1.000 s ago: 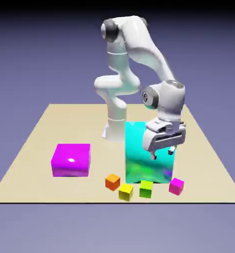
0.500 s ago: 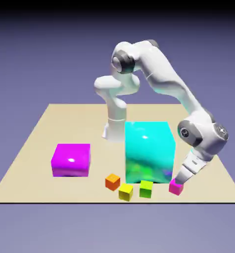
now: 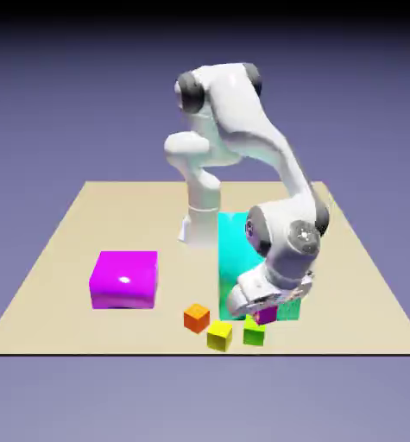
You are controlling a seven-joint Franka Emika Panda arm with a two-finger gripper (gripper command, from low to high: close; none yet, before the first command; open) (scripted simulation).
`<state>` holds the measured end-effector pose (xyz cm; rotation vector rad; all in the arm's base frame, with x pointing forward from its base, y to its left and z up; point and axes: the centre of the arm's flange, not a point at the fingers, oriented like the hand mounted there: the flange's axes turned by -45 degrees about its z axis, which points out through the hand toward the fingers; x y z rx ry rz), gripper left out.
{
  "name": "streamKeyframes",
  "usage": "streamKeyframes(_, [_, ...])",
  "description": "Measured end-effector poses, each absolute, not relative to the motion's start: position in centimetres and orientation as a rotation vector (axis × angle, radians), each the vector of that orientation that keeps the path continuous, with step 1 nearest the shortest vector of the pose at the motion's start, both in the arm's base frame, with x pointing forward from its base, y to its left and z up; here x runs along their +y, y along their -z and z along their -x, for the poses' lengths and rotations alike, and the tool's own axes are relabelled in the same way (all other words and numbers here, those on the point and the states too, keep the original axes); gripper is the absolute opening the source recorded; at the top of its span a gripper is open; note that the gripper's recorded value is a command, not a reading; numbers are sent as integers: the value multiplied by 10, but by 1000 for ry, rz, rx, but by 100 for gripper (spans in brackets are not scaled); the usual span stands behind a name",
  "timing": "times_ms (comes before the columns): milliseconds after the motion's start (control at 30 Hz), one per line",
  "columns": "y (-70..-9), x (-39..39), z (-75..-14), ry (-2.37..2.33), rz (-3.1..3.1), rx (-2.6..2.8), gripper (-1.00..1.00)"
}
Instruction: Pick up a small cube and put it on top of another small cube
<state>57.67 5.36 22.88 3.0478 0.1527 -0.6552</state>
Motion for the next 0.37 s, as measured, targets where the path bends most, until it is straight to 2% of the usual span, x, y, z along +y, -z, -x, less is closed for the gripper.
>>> streamKeyframes(67, [-232, 41, -577, 656, -3061, 92, -100])
streamKeyframes(167, [-177, 40, -561, 656, -3061, 92, -100])
streamKeyframes(200, [-166, 40, -556, 656, -3061, 92, 100])
streamKeyframes(267, [-166, 40, -556, 655, -3058, 93, 100])
streamKeyframes(367, [-220, 41, -574, 655, -3058, 93, 100])
